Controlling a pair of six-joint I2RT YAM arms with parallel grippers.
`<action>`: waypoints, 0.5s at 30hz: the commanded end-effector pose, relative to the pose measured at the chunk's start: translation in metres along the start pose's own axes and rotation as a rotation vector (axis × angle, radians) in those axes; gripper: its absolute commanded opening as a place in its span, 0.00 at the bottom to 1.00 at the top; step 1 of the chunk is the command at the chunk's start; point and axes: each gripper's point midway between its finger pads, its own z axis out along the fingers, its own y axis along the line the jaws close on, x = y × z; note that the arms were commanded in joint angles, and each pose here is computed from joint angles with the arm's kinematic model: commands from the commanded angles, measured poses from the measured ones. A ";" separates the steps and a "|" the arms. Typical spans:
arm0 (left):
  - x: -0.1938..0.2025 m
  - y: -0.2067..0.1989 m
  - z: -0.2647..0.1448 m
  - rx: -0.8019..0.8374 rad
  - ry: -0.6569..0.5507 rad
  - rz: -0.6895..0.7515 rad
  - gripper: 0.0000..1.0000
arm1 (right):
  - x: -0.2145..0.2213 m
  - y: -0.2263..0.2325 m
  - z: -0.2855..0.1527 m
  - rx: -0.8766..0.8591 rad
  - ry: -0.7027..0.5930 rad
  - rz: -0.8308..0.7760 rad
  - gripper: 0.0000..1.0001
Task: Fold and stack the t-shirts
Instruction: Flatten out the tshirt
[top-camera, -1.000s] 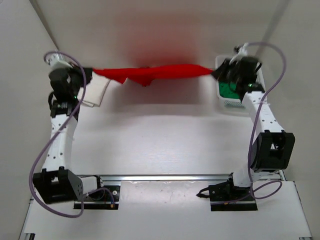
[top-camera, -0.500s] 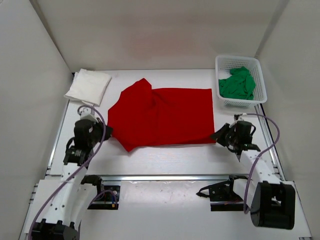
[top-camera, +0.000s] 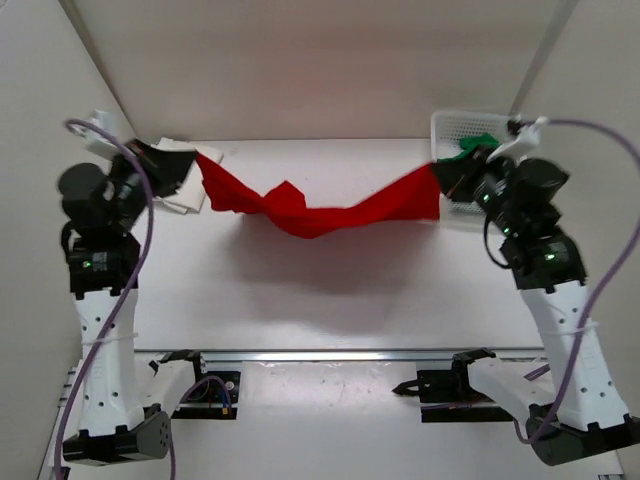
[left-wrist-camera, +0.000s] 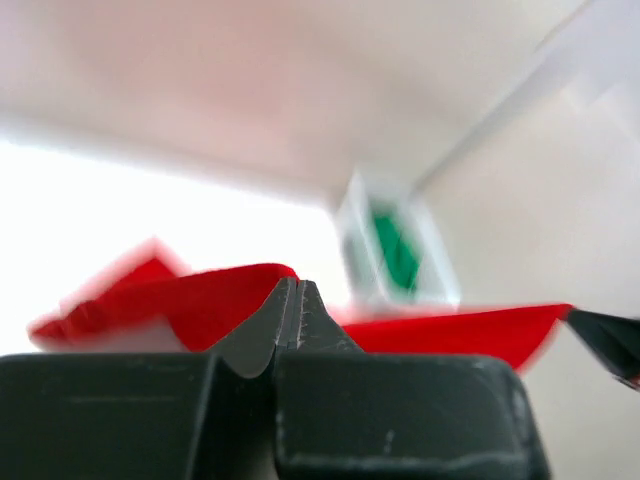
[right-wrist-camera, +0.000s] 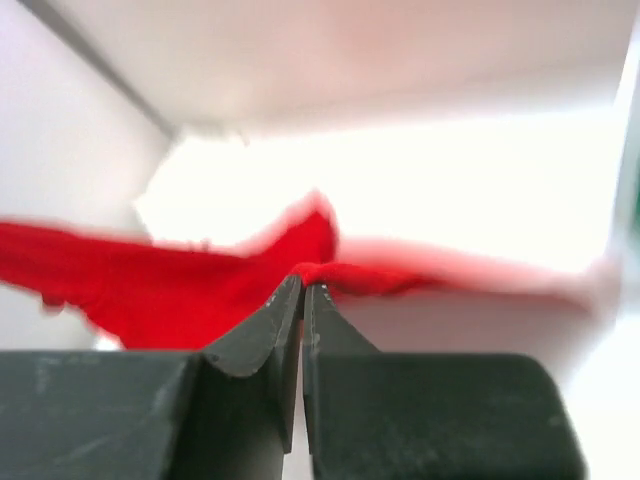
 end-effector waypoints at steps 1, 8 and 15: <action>-0.058 -0.043 -0.016 0.121 -0.102 -0.007 0.00 | -0.063 0.008 -0.013 0.092 -0.081 -0.147 0.00; -0.128 -0.047 -0.004 0.160 -0.222 -0.053 0.00 | -0.149 0.027 0.021 -0.017 -0.137 -0.175 0.00; -0.097 0.034 0.097 -0.136 -0.149 0.001 0.00 | -0.116 -0.019 0.152 -0.024 0.053 -0.136 0.00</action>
